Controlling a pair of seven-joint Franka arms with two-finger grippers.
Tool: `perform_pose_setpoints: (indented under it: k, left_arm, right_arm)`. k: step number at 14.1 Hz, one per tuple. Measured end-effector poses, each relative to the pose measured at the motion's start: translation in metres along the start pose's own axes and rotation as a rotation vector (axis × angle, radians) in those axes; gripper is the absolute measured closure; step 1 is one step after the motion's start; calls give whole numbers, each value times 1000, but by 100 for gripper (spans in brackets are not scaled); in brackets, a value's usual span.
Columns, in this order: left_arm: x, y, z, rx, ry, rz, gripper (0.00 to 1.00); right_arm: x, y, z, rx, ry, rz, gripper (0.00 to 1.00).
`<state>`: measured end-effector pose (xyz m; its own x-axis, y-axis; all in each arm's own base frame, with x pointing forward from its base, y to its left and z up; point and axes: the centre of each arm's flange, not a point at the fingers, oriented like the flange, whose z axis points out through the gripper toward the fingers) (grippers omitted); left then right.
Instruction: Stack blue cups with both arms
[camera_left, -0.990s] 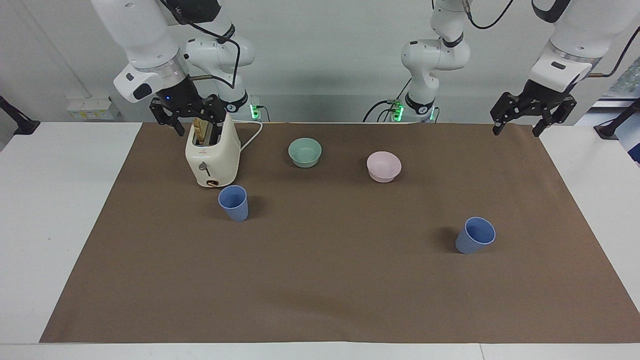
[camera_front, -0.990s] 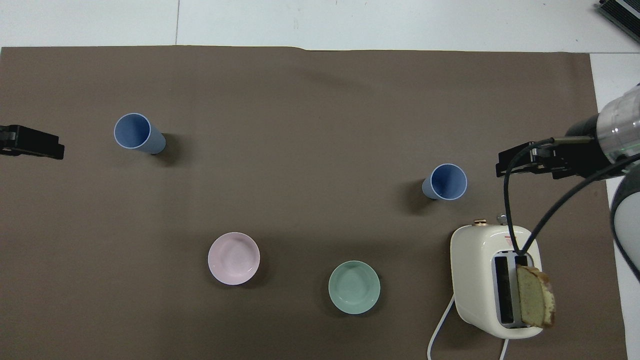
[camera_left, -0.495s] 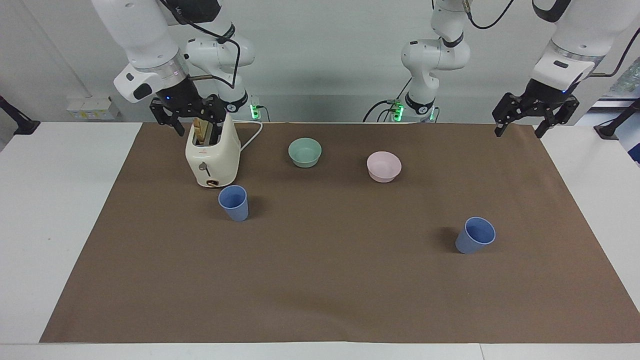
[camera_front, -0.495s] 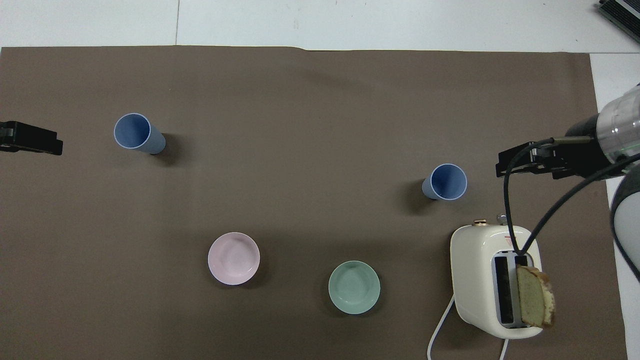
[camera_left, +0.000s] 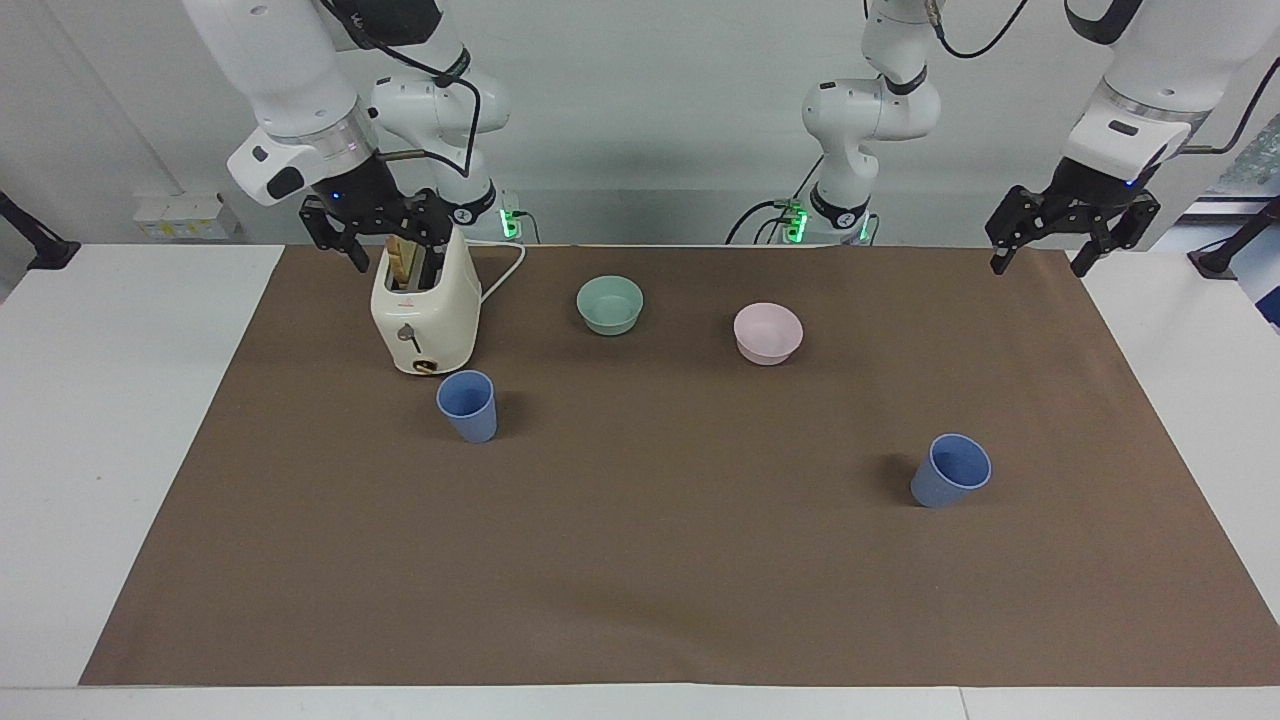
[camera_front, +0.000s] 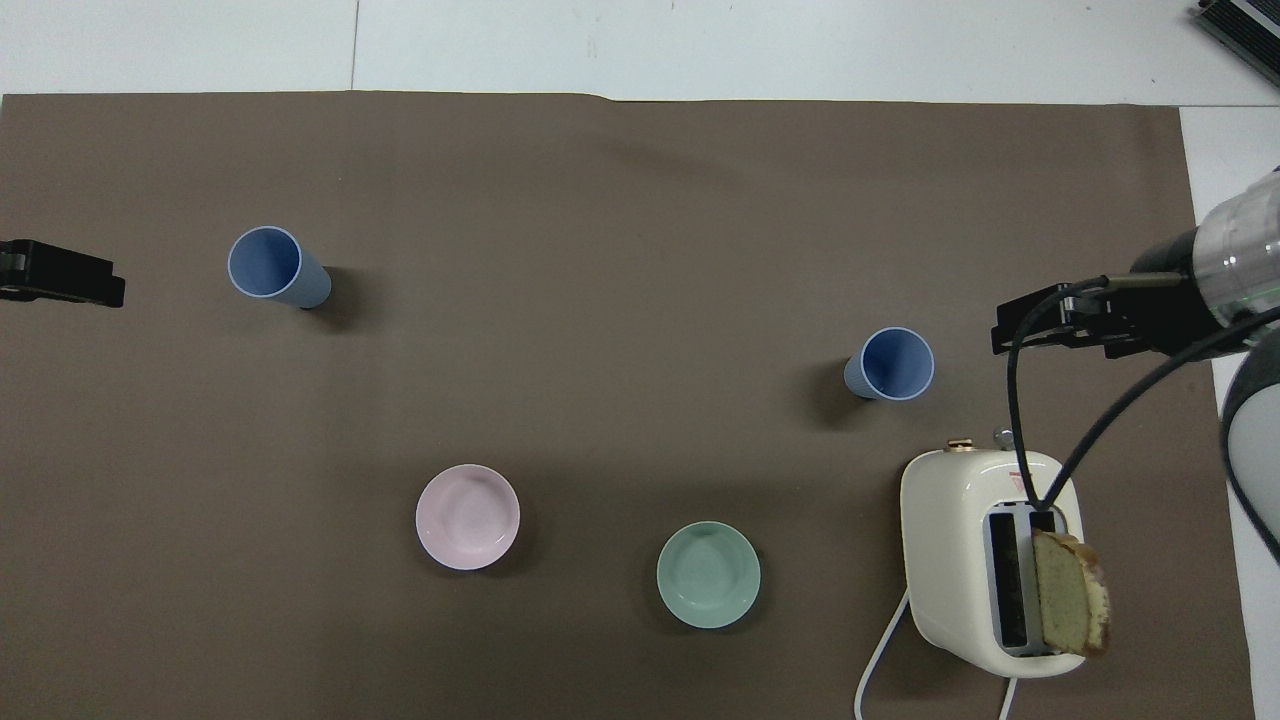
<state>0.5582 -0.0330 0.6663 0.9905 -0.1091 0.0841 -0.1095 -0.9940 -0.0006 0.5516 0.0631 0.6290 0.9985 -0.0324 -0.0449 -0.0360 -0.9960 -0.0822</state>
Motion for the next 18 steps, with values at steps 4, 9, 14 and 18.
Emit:
perform_pose_setpoints:
  k: [4, 9, 14, 18]
  left_arm:
    - [0, -1, 0, 0, 0, -2, 0]
    - [0, -2, 2, 0, -3, -3, 0]
    - [12, -2, 18, 1, -2, -3, 0]
    - [46, -4, 65, -1, 22, -5, 0]
  right_arm:
    - [0, 0, 0, 0, 0, 0, 0]
    - [0, 0, 0, 0, 0, 0, 0]
    - [0, 0, 0, 0, 0, 0, 0]
    - [0, 0, 0, 0, 0, 0, 0]
